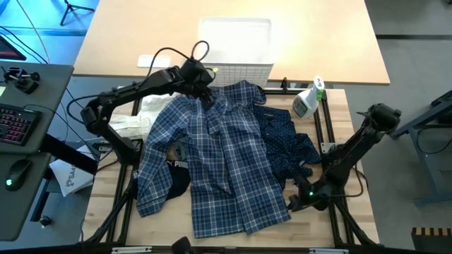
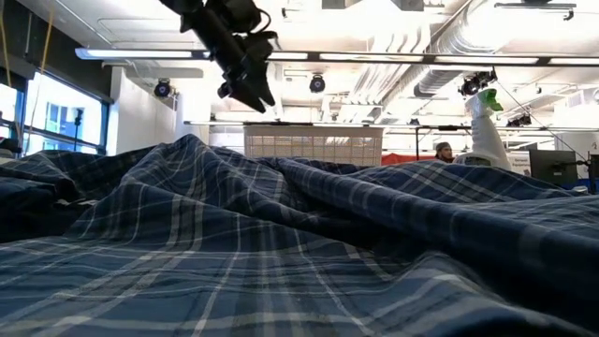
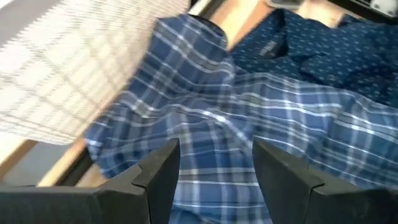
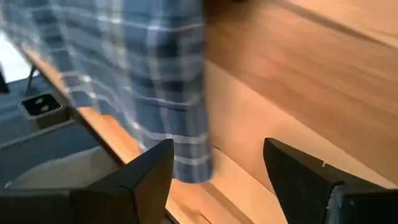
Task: Fold Laundry from Bin
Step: Fold the checkered blue polo
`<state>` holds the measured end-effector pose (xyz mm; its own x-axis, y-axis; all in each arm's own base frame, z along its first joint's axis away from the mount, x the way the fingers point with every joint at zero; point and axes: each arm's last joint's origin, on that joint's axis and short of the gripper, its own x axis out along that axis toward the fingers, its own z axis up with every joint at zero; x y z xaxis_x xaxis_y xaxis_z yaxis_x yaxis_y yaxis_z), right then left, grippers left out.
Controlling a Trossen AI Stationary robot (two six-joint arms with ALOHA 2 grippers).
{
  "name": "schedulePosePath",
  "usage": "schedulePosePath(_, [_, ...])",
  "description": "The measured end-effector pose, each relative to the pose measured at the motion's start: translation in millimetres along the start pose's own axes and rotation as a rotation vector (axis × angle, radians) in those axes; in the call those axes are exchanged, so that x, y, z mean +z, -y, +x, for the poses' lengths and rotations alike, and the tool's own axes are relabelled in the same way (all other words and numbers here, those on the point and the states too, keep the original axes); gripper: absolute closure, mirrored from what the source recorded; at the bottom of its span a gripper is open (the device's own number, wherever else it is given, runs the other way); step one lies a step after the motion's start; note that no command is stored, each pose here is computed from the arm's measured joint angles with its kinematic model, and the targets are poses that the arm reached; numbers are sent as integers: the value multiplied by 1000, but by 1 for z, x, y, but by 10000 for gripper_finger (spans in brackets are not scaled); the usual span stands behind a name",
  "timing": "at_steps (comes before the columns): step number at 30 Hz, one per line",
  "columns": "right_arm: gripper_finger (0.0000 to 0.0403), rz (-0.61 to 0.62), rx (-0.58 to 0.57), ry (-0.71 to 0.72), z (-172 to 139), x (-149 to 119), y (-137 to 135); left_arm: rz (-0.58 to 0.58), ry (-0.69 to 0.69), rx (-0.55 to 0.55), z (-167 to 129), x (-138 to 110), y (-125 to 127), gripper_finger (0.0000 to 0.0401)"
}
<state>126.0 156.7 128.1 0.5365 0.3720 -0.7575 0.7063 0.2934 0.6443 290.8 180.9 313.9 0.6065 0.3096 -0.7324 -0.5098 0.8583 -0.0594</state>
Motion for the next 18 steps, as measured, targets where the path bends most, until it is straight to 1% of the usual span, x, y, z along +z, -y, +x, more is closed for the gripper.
schedulePosePath(4, [187,-66,34,11,14,3,-4,28,23,7,1,2,12,213])
schedulePosePath(6, [201,-87,46,14,22,4,-5,33,27,14,2,2,14,213])
schedulePosePath(9, [230,-123,107,15,31,5,-10,39,52,8,6,5,18,213])
schedulePosePath(12, [283,-149,148,3,36,3,-17,44,65,2,7,6,20,213])
schedulePosePath(15, [361,-167,154,-63,38,-4,-27,64,78,-4,8,7,24,213])
schedulePosePath(16, [381,-179,165,-93,37,-8,-32,74,77,-5,8,7,24,213])
schedulePosePath(17, [391,-187,184,-114,36,-13,-39,83,76,-5,8,7,24,213])
schedulePosePath(18, [390,-186,206,-141,34,-18,-48,92,78,-6,8,7,25,213])
